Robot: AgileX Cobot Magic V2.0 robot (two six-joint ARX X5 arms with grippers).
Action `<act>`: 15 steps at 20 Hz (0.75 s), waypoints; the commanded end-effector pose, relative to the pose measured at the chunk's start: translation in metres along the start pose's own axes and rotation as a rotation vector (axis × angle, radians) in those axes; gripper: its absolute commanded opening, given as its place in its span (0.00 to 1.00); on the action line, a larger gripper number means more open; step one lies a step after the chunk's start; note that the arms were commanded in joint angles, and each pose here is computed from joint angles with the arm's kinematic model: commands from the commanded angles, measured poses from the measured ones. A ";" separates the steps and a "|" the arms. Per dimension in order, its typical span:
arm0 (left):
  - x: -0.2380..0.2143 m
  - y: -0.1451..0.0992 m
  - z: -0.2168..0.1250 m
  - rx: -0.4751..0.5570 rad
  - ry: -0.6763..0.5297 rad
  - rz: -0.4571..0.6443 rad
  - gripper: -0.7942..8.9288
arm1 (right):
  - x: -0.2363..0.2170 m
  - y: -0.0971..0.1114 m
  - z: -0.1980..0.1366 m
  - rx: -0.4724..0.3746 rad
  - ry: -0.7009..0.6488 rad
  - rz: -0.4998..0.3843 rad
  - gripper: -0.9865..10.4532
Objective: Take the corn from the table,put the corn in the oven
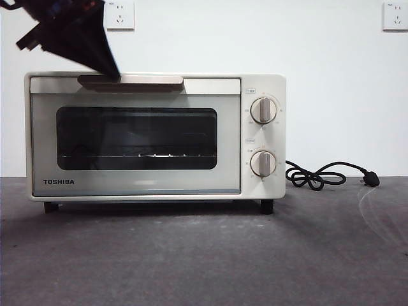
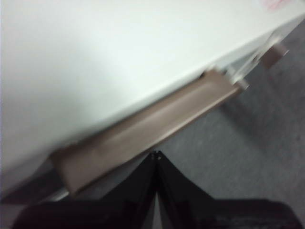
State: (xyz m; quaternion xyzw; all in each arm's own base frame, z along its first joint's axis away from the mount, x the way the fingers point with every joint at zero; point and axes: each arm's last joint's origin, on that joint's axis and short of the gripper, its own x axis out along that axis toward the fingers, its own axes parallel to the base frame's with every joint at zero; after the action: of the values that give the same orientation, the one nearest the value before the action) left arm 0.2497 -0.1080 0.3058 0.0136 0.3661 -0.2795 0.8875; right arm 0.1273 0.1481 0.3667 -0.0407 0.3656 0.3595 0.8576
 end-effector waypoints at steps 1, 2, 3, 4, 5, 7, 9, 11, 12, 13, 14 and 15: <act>0.005 0.001 -0.004 0.033 0.023 0.005 0.08 | 0.000 0.000 0.000 0.005 -0.002 0.000 0.08; 0.005 0.002 -0.004 0.041 0.021 0.019 0.08 | 0.000 0.000 0.000 0.005 -0.002 0.001 0.08; 0.005 0.002 -0.003 0.042 0.020 0.033 0.08 | 0.000 0.000 0.000 0.005 -0.001 0.000 0.08; 0.005 0.003 -0.003 0.044 0.021 0.041 0.08 | 0.000 0.000 0.000 0.005 -0.001 0.000 0.08; 0.005 0.003 -0.004 0.044 0.021 0.040 0.08 | 0.000 0.000 0.000 0.005 -0.002 0.001 0.08; 0.005 0.003 -0.004 0.043 0.023 0.039 0.08 | 0.000 0.000 0.000 0.005 -0.002 0.001 0.08; 0.005 0.002 -0.004 0.045 0.022 0.026 0.08 | 0.000 0.000 0.000 0.003 -0.002 0.001 0.08; 0.006 0.001 -0.003 0.047 0.019 0.020 0.08 | 0.000 0.000 0.000 0.002 -0.001 0.001 0.08; 0.006 0.001 -0.003 0.048 0.015 0.019 0.08 | 0.000 0.000 0.000 0.002 -0.001 0.001 0.08; 0.006 0.001 -0.002 0.050 0.008 0.018 0.08 | 0.000 0.000 0.000 0.003 -0.002 0.001 0.08; 0.006 0.001 -0.002 0.050 0.003 0.018 0.08 | 0.000 0.000 0.000 0.002 -0.002 0.001 0.08; 0.006 0.001 -0.001 0.048 -0.001 0.018 0.08 | 0.000 0.000 0.000 0.002 -0.002 0.000 0.08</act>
State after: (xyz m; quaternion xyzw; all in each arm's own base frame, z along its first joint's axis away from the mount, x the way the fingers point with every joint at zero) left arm 0.2517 -0.1089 0.3028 0.0341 0.3660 -0.2777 0.8876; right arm 0.1272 0.1480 0.3667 -0.0409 0.3657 0.3597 0.8574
